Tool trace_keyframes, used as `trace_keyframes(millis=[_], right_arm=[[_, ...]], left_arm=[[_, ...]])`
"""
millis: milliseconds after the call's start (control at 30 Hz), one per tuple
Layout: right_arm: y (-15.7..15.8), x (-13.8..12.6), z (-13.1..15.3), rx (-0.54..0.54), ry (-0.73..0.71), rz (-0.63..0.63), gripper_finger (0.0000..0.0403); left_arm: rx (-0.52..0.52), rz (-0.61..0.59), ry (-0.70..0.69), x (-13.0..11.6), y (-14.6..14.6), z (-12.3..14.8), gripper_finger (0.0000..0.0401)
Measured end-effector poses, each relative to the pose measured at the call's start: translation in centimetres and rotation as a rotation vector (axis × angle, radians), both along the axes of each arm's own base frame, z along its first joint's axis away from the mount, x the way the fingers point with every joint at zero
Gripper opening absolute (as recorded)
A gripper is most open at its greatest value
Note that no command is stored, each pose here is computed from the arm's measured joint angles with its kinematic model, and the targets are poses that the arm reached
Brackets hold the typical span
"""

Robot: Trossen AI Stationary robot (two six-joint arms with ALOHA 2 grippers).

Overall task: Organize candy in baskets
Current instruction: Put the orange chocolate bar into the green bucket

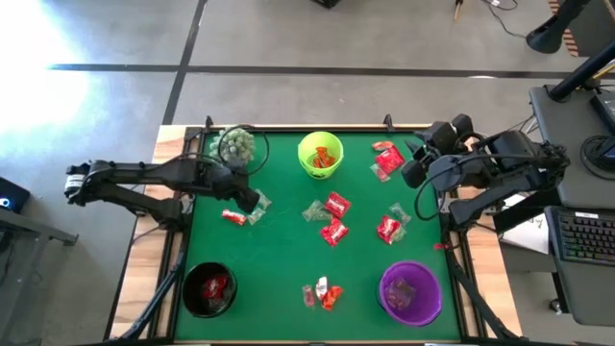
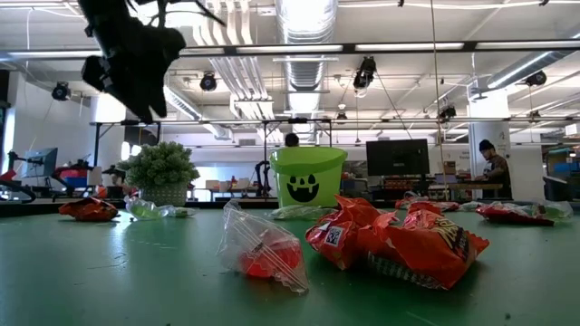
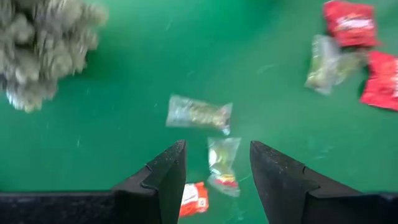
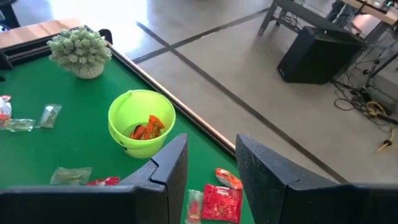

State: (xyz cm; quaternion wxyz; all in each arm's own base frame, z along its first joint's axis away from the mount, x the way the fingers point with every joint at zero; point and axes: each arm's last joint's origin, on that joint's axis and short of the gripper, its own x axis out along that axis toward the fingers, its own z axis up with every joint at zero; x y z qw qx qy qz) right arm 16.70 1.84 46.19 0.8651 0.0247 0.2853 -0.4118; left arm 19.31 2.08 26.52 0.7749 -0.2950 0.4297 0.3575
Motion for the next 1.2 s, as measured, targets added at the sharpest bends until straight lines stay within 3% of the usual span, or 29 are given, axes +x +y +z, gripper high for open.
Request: trace_keyframes(millis=[267,567,767,1000,1200], right_arm=[[0.0,0.0,0.0,-0.025,-0.002,-0.012,0.0128],[0.0,0.0,0.0,-0.023,-0.003,-0.013,0.0128],[0.0,0.0,0.0,-0.022,-0.004,-0.013,0.0128],[0.0,0.0,0.0,-0.013,-0.005,-0.010,0.0128],[0.0,0.1,0.0,-0.011,-0.008,-0.012,0.0128]], left_arm=[[-0.121,-0.049,-0.009,0.0,-1.0,-3.5,0.0159],[-0.178,-0.079,-0.025,-0.1,-1.3,-5.5,0.0159],[-0.160,-0.230,0.057,-0.5,-1.4,-5.3,0.0159],[-0.104,-0.459,0.266,-2.0,-1.5,-4.9,0.0159],[-0.091,-0.589,0.294,-2.1,-1.5,-4.9,0.0160]])
